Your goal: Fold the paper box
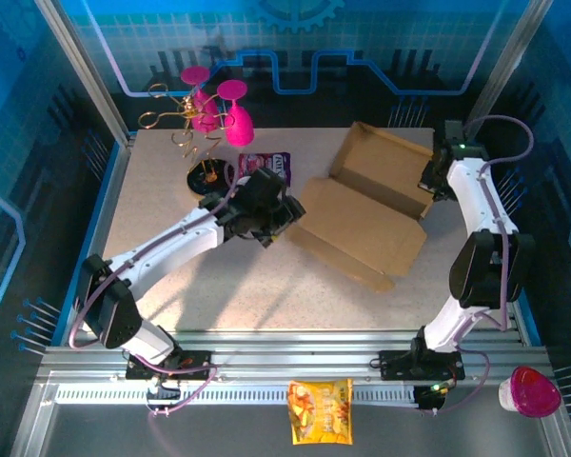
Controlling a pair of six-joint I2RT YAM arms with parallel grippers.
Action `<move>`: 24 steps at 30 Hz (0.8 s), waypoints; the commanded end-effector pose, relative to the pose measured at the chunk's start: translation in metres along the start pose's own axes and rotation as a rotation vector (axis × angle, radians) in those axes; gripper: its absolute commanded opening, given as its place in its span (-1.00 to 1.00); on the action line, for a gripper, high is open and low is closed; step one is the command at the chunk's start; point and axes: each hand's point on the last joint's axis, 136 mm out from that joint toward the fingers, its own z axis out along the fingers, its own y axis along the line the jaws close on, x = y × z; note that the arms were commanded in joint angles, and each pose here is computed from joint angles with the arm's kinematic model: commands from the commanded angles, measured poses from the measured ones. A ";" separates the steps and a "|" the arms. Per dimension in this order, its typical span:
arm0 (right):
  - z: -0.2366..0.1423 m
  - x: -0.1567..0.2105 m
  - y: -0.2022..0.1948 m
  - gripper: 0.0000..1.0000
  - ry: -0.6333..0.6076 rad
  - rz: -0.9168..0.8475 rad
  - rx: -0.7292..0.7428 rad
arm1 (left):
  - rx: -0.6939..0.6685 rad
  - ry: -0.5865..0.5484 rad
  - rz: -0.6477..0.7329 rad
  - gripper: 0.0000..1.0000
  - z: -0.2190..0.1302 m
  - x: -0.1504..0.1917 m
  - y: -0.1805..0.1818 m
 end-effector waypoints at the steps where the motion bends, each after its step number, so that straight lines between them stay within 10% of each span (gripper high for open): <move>1: 0.018 0.019 -0.001 -1.00 0.120 0.133 -0.028 | 0.113 0.084 -0.186 0.56 0.011 0.026 -0.011; 19: 0.052 0.046 -0.006 -1.00 0.259 0.222 -0.059 | 0.171 0.151 -0.211 0.48 0.111 0.038 -0.006; 24: 0.054 0.051 -0.003 -1.00 0.277 0.221 -0.073 | 0.202 0.133 -0.159 0.05 0.120 0.029 -0.020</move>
